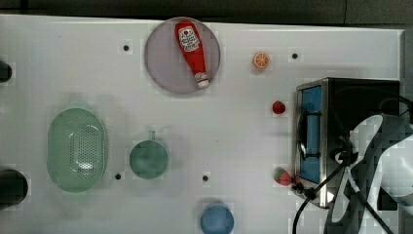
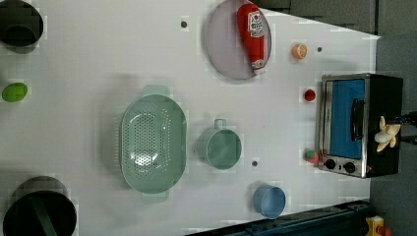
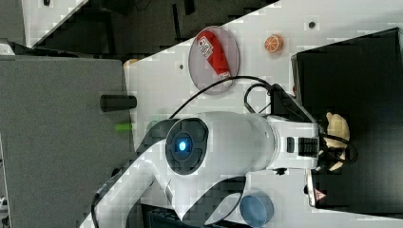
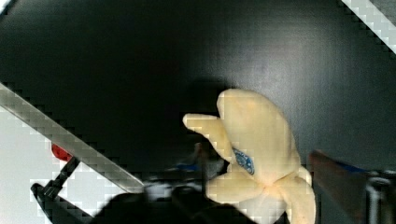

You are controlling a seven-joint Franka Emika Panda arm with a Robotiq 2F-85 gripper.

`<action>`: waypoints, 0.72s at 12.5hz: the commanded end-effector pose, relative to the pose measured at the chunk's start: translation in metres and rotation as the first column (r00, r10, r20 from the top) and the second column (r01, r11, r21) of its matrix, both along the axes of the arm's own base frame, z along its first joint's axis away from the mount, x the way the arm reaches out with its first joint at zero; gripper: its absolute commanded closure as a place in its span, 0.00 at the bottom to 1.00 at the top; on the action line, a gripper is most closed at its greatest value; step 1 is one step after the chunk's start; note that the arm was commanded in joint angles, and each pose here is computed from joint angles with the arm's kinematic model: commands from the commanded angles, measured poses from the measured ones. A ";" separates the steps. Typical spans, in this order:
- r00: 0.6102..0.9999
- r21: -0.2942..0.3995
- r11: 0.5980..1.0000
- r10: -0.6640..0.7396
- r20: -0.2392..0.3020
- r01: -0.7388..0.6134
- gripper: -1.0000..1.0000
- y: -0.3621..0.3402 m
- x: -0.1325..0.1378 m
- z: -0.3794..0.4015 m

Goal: Pick banana from table and place on oven.

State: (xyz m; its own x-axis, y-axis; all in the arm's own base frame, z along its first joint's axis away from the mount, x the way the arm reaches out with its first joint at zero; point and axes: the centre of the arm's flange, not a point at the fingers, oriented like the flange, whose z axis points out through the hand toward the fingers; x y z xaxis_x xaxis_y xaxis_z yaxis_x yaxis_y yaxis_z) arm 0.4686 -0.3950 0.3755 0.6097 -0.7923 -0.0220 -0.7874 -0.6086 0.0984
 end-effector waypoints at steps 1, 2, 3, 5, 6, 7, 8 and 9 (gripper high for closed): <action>0.994 -0.035 0.997 0.077 0.084 -0.074 0.00 0.002 0.009 0.048; 0.989 -0.053 0.994 0.103 0.102 -0.098 0.00 0.006 0.013 0.067; 0.984 -0.067 0.990 0.129 0.122 -0.122 0.00 0.014 0.016 0.090; 0.973 -0.030 0.983 0.186 0.138 -0.183 0.00 0.047 0.022 0.129; 0.968 0.018 0.976 0.215 0.131 -0.219 0.00 0.075 0.025 0.142; 0.967 0.067 0.969 0.228 0.117 -0.236 0.00 0.107 0.028 0.154; 0.973 0.102 0.971 0.206 0.103 -0.216 0.00 0.139 0.032 0.164; 0.984 0.121 0.979 0.150 0.095 -0.161 0.00 0.170 0.035 0.173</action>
